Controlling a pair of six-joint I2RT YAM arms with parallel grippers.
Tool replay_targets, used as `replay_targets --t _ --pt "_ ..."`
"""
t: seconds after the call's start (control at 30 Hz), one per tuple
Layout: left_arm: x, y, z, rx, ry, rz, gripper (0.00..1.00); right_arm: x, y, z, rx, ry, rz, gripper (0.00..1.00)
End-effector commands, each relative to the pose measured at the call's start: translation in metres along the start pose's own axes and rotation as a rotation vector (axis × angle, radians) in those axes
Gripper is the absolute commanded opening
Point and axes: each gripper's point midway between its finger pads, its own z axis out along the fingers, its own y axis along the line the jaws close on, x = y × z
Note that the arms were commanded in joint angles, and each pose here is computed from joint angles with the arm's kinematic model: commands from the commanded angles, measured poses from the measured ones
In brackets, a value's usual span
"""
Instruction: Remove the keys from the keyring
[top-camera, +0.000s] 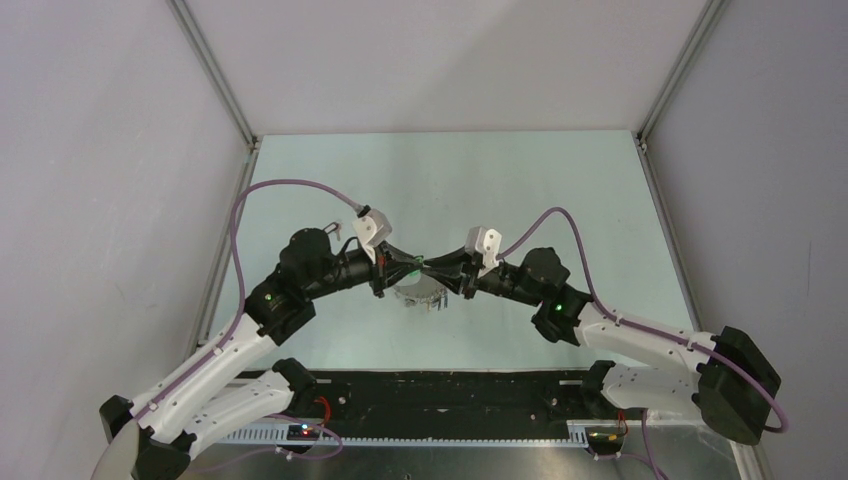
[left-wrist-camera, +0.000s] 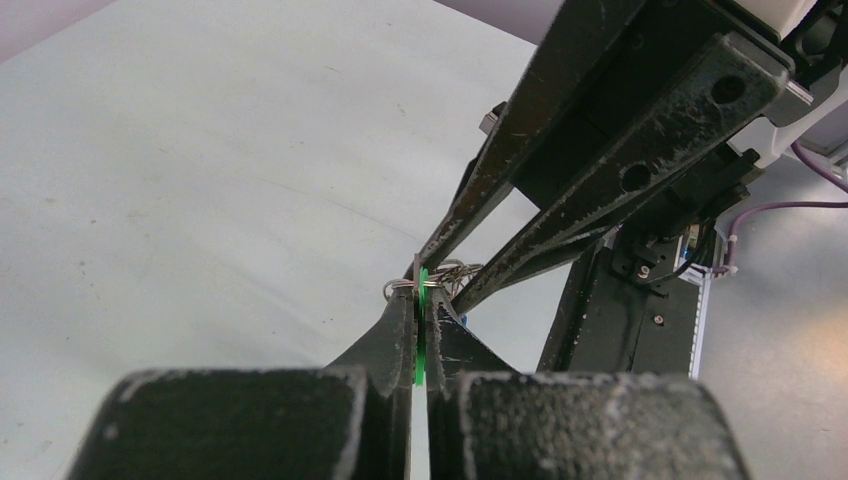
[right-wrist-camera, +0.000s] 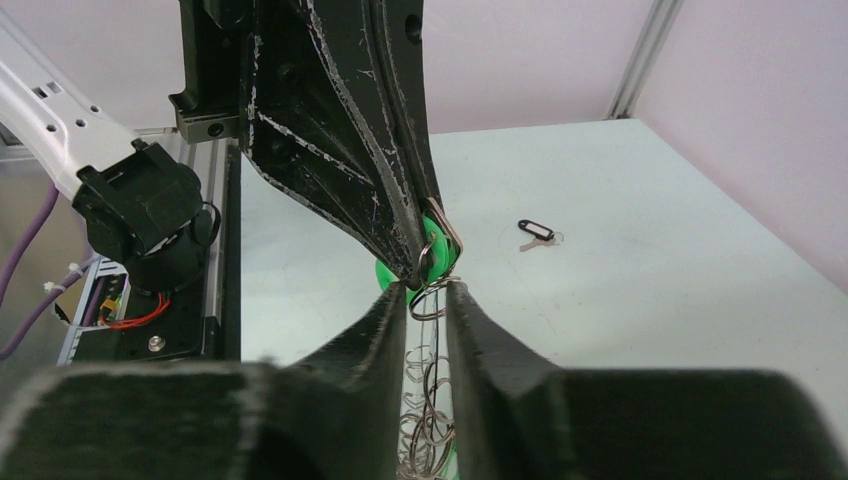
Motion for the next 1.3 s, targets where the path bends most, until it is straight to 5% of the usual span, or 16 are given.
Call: replay_targets --t 0.0,0.1,0.37,0.63,0.87,1.27 --pt "-0.036 -0.008 -0.004 0.032 -0.120 0.069 0.00 -0.027 0.004 0.007 -0.031 -0.074 -0.006 0.17" --pt "-0.037 -0.008 -0.005 0.030 -0.123 0.070 0.00 -0.027 0.005 0.005 -0.035 -0.068 -0.015 0.00" --pt "-0.037 -0.006 -0.005 0.016 -0.126 0.070 0.00 -0.030 0.020 -0.006 -0.074 -0.036 -0.135 0.00" --pt "-0.037 -0.005 -0.004 0.015 -0.124 0.067 0.00 -0.021 0.046 -0.010 -0.103 0.032 -0.430 0.00" --pt "-0.037 -0.006 -0.005 0.019 -0.124 0.070 0.00 -0.032 0.023 -0.010 -0.003 0.000 -0.285 0.26" --pt "-0.039 -0.008 -0.006 0.027 -0.128 0.074 0.00 -0.028 0.000 -0.003 0.028 -0.011 -0.129 0.26"
